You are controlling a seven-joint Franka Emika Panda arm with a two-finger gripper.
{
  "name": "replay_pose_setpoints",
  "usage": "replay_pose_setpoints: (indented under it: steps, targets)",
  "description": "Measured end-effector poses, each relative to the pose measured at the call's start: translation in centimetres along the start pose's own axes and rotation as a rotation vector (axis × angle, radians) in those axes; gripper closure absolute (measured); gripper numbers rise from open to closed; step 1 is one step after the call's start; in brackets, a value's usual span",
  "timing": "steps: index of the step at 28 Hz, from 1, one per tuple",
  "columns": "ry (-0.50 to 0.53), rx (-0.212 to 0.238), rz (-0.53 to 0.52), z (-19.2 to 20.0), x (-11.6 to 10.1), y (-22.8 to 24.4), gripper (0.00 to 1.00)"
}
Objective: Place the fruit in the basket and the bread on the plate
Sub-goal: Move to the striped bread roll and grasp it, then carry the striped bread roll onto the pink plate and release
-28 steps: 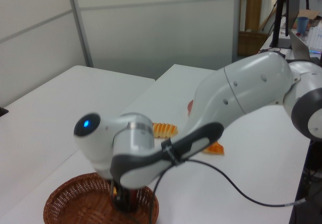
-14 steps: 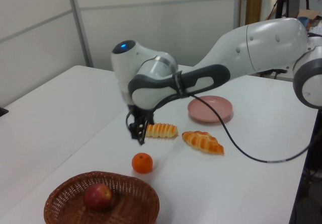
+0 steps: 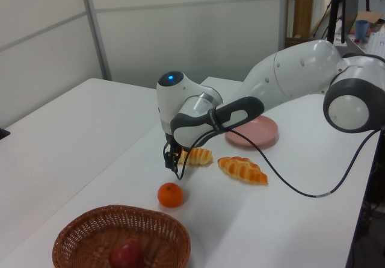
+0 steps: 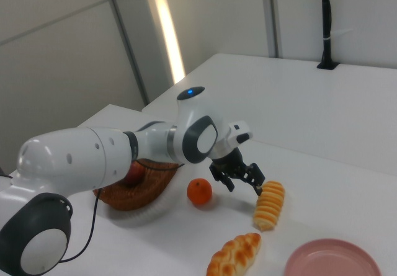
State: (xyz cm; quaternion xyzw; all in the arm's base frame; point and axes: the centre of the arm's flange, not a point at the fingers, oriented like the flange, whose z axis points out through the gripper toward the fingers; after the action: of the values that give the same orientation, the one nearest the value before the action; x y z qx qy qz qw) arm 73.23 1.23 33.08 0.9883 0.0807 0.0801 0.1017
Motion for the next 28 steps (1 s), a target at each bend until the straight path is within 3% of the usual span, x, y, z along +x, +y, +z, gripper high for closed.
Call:
replay_pose_setpoints:
  steps: [10,22,28]
  targets:
    - [-0.005,-0.091,0.011,2.4,-0.8,4.6,0.02]
    - [-0.006,-0.1,0.023,3.6,-1.0,5.2,0.47]
    - [0.013,-0.094,0.084,2.6,-0.9,7.3,0.66]
